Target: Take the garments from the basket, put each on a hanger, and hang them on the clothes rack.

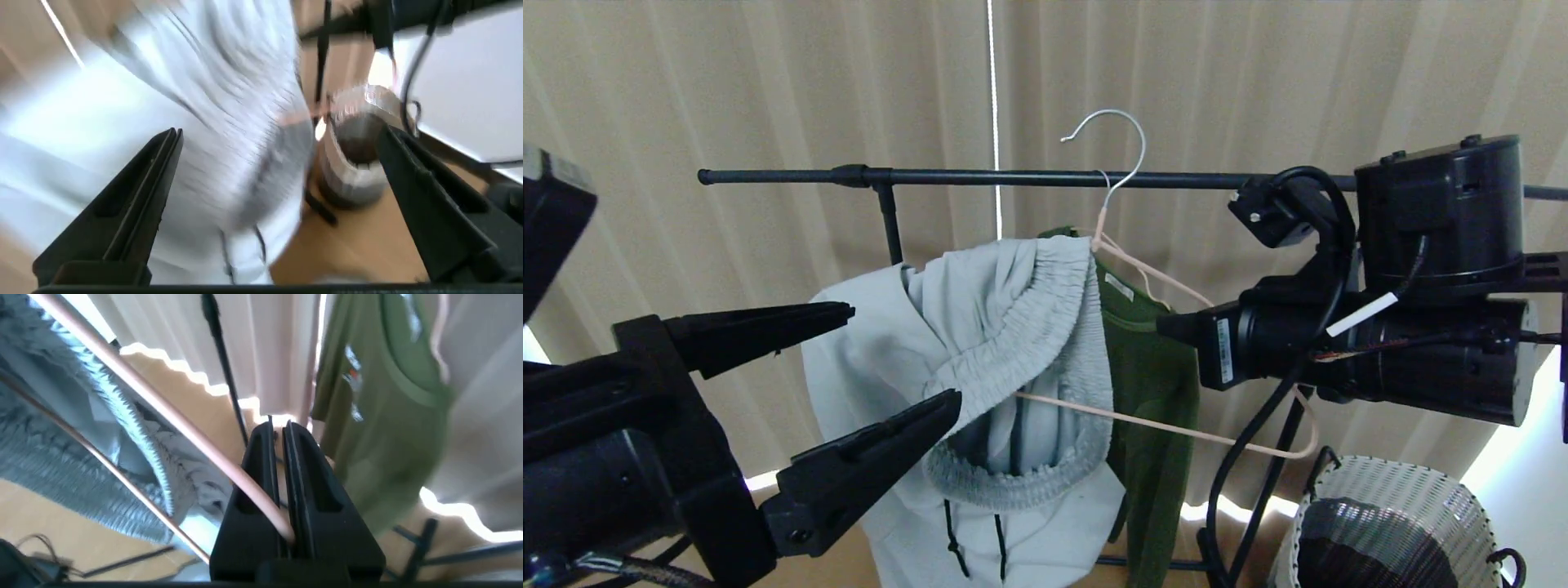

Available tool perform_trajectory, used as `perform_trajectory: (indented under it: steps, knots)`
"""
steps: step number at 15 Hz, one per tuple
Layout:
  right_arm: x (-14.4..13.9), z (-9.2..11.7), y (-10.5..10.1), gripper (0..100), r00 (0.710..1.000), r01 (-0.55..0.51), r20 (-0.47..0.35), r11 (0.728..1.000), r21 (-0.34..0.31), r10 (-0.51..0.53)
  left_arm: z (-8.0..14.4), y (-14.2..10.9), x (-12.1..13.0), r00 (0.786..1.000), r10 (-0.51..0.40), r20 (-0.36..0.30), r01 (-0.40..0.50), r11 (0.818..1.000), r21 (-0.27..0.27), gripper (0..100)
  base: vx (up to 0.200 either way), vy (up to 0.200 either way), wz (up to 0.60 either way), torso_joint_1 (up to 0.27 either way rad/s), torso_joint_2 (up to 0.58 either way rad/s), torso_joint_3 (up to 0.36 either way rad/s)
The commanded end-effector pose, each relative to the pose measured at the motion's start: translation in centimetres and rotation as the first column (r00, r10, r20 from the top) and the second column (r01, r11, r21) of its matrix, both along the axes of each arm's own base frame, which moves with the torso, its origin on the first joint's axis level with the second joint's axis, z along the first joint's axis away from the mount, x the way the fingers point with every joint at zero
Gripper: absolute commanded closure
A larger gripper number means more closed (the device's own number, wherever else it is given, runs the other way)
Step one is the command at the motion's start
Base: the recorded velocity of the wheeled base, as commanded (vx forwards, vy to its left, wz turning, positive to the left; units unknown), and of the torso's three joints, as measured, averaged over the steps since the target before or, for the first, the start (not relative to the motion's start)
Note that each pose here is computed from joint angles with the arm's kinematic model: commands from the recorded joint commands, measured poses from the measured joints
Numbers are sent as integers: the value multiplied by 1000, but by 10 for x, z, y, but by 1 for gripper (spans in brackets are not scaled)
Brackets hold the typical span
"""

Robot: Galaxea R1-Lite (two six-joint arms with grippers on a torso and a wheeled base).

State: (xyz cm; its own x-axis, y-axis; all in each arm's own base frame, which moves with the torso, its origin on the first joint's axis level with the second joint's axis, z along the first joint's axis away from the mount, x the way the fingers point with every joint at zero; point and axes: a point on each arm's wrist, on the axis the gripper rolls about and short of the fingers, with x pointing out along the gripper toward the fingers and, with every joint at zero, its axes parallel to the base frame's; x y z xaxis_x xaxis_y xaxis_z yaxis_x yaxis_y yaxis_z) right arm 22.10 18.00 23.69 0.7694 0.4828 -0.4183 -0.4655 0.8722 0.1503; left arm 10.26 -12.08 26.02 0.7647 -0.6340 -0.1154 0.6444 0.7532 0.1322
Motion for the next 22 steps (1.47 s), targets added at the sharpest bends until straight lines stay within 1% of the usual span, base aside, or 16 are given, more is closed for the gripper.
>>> perform_trajectory:
  steps: [1, 2, 4, 6, 7, 8, 9, 10, 13, 15, 16, 17, 20, 22]
  knots:
    - [-12, 0, -19, 100, 999, 3, 53, 1000, -1, -3, 0, 6, 7, 998, 45, 53, -48, 997, 55, 0, 0, 0, 0, 0, 0, 0]
    - [-11, -7, -23, 100, 997, 2, 79, 1000, -24, 0, -1, 8, 13, 994, 66, 90, -76, 990, 118, 0, 0, 0, 0, 0, 0, 0]
    - [-10, -15, -25, 100, 991, -19, 130, 998, -65, 27, -3, 3, 25, 989, 80, 125, -105, 974, 201, 0, 0, 0, 0, 0, 0, 0]
    - [-11, -15, -25, 100, 985, -43, 166, 996, -84, 56, 0, -6, 35, 987, 66, 149, -102, 963, 248, 0, 0, 0, 0, 0, 0, 0]
    - [-11, -14, -25, 100, 984, -43, 171, 995, -84, 57, -1, -12, 41, 988, 52, 149, -90, 960, 266, 0, 0, 0, 0, 0, 0, 0]
    - [-12, -12, -26, 100, 982, -44, 180, 995, -85, 59, 0, -16, 44, 988, 30, 150, -71, 958, 276, 0, 0, 0, 0, 0, 0, 0]
    - [-13, -10, -27, 100, 980, -46, 190, 995, -89, 63, -2, -23, 49, 988, -20, 151, -27, 953, 302, 0, 0, 0, 0, 0, 0, 0]
    - [-14, -9, -28, 100, 978, -47, 197, 995, -88, 63, -2, -27, 53, 987, -42, 155, -10, 948, 319, 0, 0, 0, 0, 0, 0, 0]
    - [-19, -7, -29, 100, 976, -54, 205, 995, -83, 70, -7, -37, 66, 989, -41, 139, -9, 939, 344, 0, 0, 0, 0, 0, 0, 0]
    - [-22, -8, -27, 100, 975, -82, 201, 993, -84, 97, -10, -38, 74, 992, -24, 127, -23, 934, 356, 0, 0, 0, 0, 0, 0, 0]
    - [-22, -8, -27, 100, 975, -82, 201, 993, -84, 97, -10, -38, 74, 992, -24, 127, -23, 934, 356, 0, 0, 0, 0, 0, 0, 0]
    - [-26, -9, -24, 100, 971, -108, 205, 990, -95, 126, -11, -40, 77, 992, -23, 124, -24, 933, 359, 0, 0, 0, 0, 0, 0, 0]
    - [-28, -7, -19, 100, 961, -138, 229, 987, -78, 153, -12, -41, 77, 992, -23, 124, -23, 932, 361, 0, 0, 0, 0, 0, 0, 0]
    - [-30, -9, -18, 100, 953, -173, 239, 982, -73, 186, -13, -40, 78, 992, -22, 121, -24, 931, 363, 0, 0, 0, 0, 0, 0, 0]
